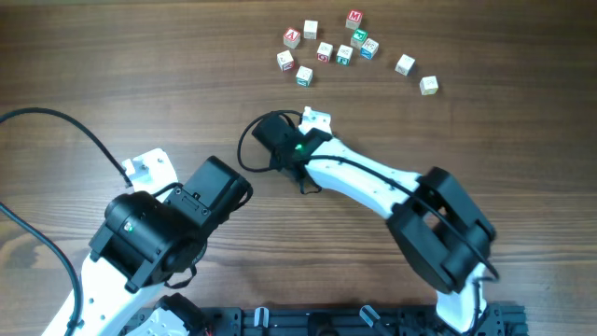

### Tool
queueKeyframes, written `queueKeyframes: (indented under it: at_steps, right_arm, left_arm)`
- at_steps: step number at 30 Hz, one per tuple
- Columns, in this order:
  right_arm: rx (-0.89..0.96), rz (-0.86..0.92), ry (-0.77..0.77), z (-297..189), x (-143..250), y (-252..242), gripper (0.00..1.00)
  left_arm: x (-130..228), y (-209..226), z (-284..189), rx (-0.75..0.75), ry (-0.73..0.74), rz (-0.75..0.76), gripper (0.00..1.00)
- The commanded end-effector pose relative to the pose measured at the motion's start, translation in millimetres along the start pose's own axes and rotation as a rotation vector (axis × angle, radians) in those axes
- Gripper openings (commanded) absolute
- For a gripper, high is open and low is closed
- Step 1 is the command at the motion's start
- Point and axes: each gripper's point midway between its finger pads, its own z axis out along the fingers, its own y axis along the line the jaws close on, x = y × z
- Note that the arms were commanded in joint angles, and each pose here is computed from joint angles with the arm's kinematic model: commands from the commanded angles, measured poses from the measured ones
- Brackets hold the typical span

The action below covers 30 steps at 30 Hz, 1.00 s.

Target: Form a circle

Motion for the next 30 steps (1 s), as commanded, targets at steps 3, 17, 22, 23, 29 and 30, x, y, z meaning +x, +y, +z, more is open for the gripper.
queueKeyframes:
  at_steps: [3,17,22,23,29,30]
  right_arm:
    - [-0.132,0.026,0.038,-46.8,-5.2,11.7,0.99]
    - [-0.042,0.171,0.002,-2.6,-0.5,4.8,0.92]
    - [-0.051,0.154,-0.058,-0.4,-11.9,8.8,0.90]
    - [-0.061,0.132,-0.067,-0.6,-14.1,11.5,0.85]
    - [-0.063,0.143,-0.080,-0.2,-16.9,12.1,0.75]
    - [-0.059,0.145,-0.086,0.1,-17.7,11.3,0.75]
  left_arm:
    - [-0.3,1.2,-0.1,-0.001,-0.006,-0.013,1.00]
    - [-0.3,1.2,-0.1,-0.001,-0.006,-0.013,1.00]
    - [-0.3,1.1,-0.1,-0.001,-0.006,-0.013,1.00]
    - [-0.3,1.2,-0.1,-0.001,-0.006,-0.013,1.00]
    - [-0.3,1.2,-0.1,-0.001,-0.006,-0.013,1.00]
    - [-0.3,1.2,-0.1,-0.001,-0.006,-0.013,1.00]
